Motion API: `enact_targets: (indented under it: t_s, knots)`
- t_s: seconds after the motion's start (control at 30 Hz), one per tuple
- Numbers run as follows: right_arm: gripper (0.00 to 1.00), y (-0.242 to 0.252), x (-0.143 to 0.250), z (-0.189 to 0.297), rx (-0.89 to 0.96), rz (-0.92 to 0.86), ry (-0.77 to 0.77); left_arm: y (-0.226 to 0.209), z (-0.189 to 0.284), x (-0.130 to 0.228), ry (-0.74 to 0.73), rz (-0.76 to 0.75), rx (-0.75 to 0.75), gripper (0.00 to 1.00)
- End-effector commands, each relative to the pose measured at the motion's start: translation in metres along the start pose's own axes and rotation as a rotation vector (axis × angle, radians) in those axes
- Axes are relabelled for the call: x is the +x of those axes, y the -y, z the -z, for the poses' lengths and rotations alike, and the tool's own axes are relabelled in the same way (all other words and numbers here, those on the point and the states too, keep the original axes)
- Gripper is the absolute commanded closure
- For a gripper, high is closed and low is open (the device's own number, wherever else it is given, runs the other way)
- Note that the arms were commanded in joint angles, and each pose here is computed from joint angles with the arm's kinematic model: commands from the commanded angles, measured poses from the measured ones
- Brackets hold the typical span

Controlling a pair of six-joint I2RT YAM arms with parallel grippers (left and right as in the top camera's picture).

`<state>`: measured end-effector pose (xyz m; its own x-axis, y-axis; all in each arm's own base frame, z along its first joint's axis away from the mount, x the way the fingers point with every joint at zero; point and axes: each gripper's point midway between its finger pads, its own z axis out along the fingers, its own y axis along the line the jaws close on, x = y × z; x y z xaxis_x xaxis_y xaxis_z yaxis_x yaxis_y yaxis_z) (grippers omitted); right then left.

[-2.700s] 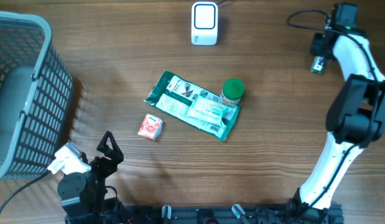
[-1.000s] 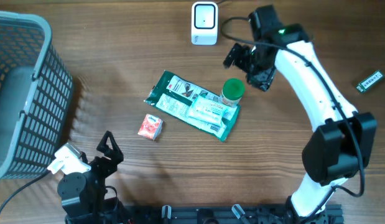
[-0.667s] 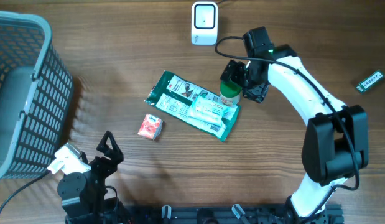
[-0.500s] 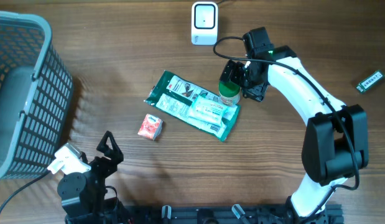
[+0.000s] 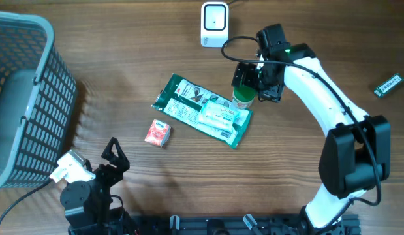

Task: Scan the item barcode
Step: 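Reach the right gripper to the green-lidded jar and grasp it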

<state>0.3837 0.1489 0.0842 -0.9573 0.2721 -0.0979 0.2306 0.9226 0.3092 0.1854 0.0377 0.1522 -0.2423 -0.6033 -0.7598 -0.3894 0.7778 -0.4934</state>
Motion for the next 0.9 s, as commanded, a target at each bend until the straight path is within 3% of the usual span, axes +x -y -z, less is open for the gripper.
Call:
enact_targets:
  t_s: [0.0,0.33,0.57,0.87]
  knots:
    - [0.00,-0.008,-0.017,0.010,-0.011,0.043,0.080,-0.001,0.000,-0.002,0.010,0.010,-0.003,0.00]
    - [0.00,-0.003,0.002,-0.044,0.049,0.122,-0.038,-0.001,0.000,-0.002,0.010,0.010,-0.003,0.00]
    - [0.27,0.018,-0.001,-0.042,0.178,0.135,-0.005,-0.001,0.000,-0.002,0.010,0.010,-0.003,0.00]
    - [0.32,0.040,-0.023,-0.032,0.339,0.484,0.042,-0.001,0.000,-0.002,0.010,0.010,-0.003,0.00]
